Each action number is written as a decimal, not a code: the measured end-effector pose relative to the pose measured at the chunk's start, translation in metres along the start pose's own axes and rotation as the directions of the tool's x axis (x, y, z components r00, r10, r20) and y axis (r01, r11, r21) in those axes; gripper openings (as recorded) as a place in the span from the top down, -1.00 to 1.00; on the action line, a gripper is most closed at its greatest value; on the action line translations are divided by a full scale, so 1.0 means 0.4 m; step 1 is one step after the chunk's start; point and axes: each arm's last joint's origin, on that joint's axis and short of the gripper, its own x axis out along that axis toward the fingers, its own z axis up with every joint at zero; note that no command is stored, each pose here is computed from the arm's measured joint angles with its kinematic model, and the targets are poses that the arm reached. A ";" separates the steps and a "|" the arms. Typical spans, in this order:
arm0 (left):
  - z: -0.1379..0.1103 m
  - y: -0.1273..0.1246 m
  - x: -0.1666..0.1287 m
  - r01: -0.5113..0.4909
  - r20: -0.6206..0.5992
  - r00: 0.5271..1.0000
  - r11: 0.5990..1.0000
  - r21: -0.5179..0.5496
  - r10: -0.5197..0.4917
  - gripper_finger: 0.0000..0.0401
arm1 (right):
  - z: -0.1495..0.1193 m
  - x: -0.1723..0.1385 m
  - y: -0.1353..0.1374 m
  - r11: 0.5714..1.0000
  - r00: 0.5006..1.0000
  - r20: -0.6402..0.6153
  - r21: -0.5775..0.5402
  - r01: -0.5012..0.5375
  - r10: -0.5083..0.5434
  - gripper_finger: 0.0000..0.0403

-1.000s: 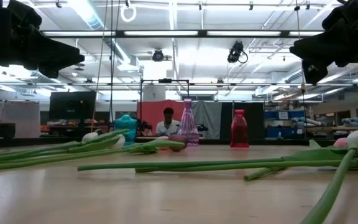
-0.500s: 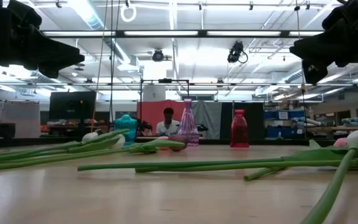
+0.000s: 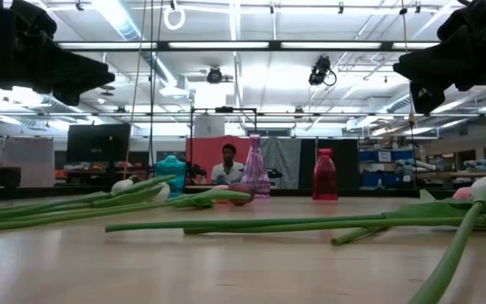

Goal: Sort flowers into vase by color
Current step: Put the top right dark red flower into the violet vase

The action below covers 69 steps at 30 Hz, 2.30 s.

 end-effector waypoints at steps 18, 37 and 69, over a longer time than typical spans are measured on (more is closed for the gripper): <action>0.090 0.006 -0.015 0.083 0.335 0.942 0.952 -0.294 0.022 0.14 | 0.000 0.000 0.000 1.000 1.000 0.000 0.000 0.001 -0.001 0.63; 0.098 0.007 -0.009 0.005 0.272 0.959 0.959 -0.282 0.075 0.14 | 0.052 -0.006 0.009 1.000 0.976 0.219 0.009 -0.015 0.013 0.63; 0.047 -0.168 0.323 -0.273 -0.582 0.800 0.952 -0.135 0.147 0.14 | 0.075 0.074 -0.014 0.996 0.986 0.142 0.006 0.089 -0.089 0.63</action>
